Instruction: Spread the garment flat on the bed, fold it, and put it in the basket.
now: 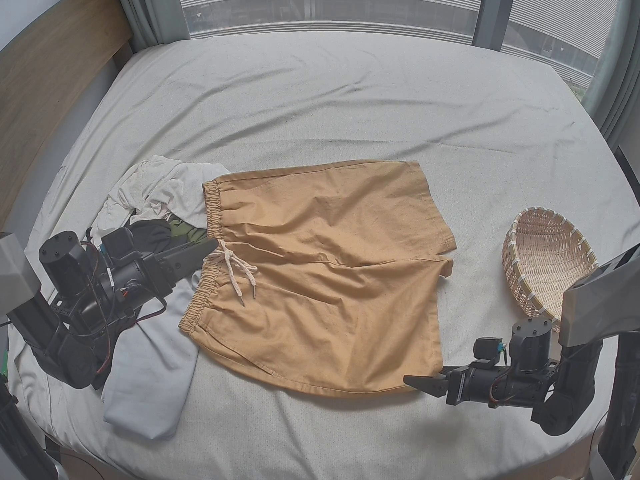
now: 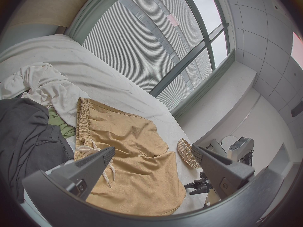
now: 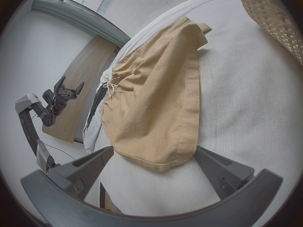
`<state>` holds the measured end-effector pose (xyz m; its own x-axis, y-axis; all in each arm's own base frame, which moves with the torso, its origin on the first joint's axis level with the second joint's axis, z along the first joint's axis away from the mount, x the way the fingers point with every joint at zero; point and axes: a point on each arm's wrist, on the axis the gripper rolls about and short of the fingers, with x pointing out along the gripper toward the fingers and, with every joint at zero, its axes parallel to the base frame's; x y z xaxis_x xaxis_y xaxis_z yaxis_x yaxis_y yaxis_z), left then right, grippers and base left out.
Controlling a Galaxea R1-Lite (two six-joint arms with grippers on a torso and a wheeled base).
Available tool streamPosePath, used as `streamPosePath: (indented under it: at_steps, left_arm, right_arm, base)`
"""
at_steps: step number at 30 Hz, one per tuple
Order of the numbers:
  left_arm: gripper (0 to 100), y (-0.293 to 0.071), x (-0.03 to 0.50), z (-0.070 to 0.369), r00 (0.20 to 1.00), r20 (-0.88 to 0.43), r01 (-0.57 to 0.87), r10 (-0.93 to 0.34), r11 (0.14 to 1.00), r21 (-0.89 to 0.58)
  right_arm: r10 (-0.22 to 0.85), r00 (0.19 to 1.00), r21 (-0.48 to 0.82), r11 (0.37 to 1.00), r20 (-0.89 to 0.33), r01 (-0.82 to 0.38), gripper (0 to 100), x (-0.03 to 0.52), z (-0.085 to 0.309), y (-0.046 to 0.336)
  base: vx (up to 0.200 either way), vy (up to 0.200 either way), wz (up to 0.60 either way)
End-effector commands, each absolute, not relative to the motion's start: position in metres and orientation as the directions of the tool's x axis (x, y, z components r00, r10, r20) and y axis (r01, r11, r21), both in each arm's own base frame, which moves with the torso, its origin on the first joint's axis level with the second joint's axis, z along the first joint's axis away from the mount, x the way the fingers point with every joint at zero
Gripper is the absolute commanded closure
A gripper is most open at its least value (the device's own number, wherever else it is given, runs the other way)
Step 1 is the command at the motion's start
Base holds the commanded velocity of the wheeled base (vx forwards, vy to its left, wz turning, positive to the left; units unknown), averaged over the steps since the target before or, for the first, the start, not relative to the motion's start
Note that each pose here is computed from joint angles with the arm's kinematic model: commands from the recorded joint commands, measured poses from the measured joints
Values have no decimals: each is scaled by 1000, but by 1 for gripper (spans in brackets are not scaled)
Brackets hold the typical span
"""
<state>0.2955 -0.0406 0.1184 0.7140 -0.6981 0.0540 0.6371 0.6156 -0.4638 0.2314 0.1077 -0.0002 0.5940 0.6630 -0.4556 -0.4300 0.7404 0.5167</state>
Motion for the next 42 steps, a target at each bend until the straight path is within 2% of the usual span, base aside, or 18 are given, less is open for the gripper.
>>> streamPosePath:
  at_steps: [1, 11, 20, 30, 42]
  left_arm:
    - [0, -41, 295, 119, 713, 57, 640, -699, 614, -462]
    - [0, -41, 296, 119, 715, 59, 639, -697, 616, -460]
    - [0, -41, 297, 120, 714, 62, 641, -697, 616, -459]
    - [0, -39, 297, 119, 719, 59, 635, -693, 620, -460]
    - [0, -38, 297, 119, 721, 58, 633, -690, 622, -461]
  right_arm:
    - [670, 605, 516, 732, -430, -445, 0, 225, 12, 105]
    - [681, 629, 533, 713, -374, -455, 0, 220, 32, 100]
    - [638, 621, 529, 755, -455, -387, 0, 222, 10, 91]
    - [610, 573, 535, 781, -547, -322, 0, 223, -19, 89]
    - [610, 585, 536, 780, -534, -324, 0, 234, -24, 90]
  base:
    - [0, 0, 0]
    - [0, 0, 0]
    - [0, 0, 0]
    - [0, 0, 0]
    - [0, 0, 0]
